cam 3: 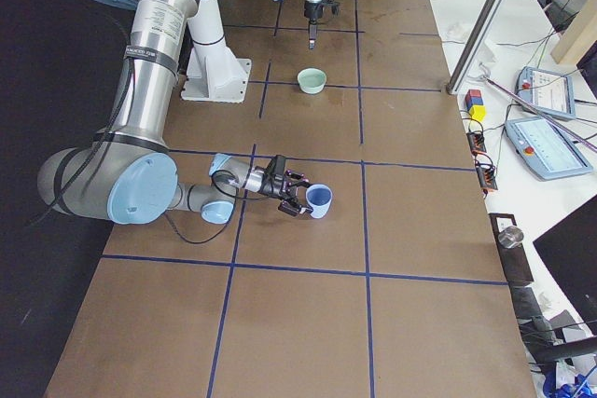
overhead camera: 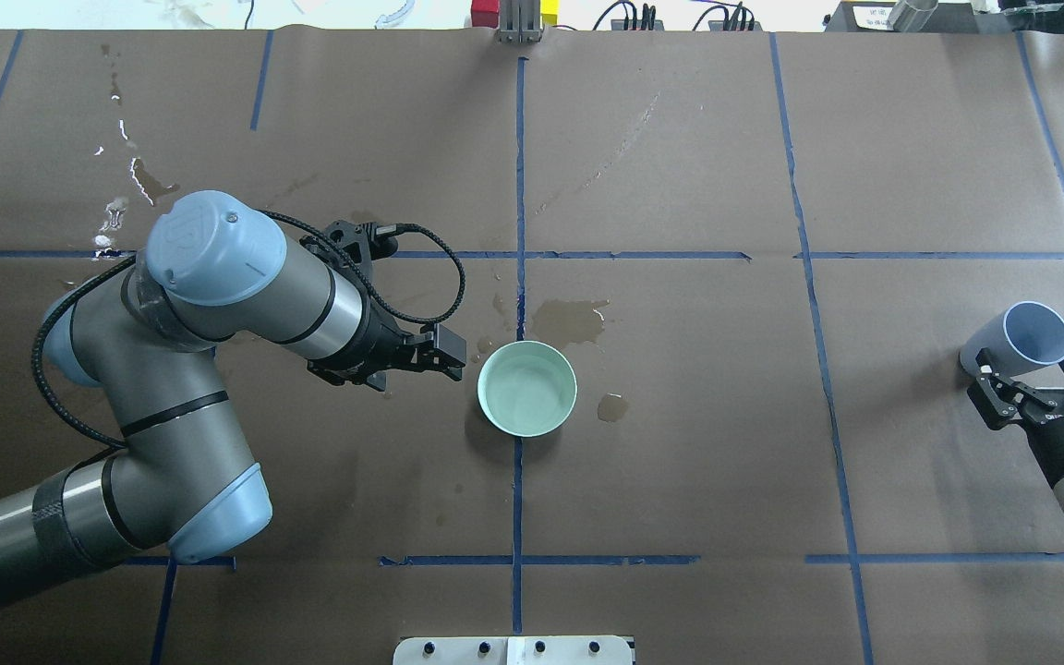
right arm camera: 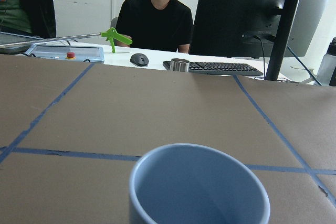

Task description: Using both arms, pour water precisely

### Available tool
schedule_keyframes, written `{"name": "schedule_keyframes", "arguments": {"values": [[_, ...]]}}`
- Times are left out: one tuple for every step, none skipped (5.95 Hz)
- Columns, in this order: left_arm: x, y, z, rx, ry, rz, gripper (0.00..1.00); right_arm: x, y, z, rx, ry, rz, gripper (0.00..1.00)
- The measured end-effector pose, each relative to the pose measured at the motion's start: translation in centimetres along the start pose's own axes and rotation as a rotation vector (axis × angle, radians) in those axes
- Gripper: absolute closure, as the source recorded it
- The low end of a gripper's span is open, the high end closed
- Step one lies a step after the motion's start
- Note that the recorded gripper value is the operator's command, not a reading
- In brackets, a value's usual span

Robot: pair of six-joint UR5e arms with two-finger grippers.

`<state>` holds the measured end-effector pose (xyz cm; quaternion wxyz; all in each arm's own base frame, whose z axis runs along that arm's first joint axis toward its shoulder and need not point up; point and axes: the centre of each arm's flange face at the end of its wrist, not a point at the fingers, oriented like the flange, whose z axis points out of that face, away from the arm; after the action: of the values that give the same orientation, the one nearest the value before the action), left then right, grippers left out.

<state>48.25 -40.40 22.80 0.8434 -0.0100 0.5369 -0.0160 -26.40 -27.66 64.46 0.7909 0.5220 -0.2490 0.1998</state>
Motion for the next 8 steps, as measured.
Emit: {"name": "schedule_keyframes", "arguments": {"values": [[-0.03,0.01,0.01,0.000,0.000,-0.001,0.00,-0.38,0.12,0.11,-0.001,-0.003,0.001,0.01],[-0.17,0.05,0.10,-0.001,-0.003,-0.002,0.00,-0.55,0.42,0.29,-0.002,-0.003,-0.002,0.02],[-0.38,0.05,0.22,-0.002,-0.006,-0.005,0.00,-0.32,0.80,0.48,-0.005,0.001,-0.012,0.02],[-0.49,0.05,0.28,-0.003,-0.008,-0.006,0.00,-0.16,0.97,0.57,-0.006,0.001,-0.026,0.02],[-0.53,0.04,0.30,-0.003,-0.009,-0.007,0.00,-0.13,0.94,0.56,-0.005,-0.005,-0.044,0.02],[-0.56,-0.01,0.27,-0.002,-0.009,-0.008,0.00,-0.29,0.85,0.56,-0.003,-0.013,-0.056,0.02],[-0.59,-0.04,0.30,-0.002,-0.010,-0.009,0.00,-0.56,0.80,0.63,-0.001,-0.016,-0.059,0.02],[-0.64,-0.12,0.27,0.000,-0.011,-0.010,0.00,-0.55,0.90,0.78,0.000,-0.014,-0.062,0.02]]}}
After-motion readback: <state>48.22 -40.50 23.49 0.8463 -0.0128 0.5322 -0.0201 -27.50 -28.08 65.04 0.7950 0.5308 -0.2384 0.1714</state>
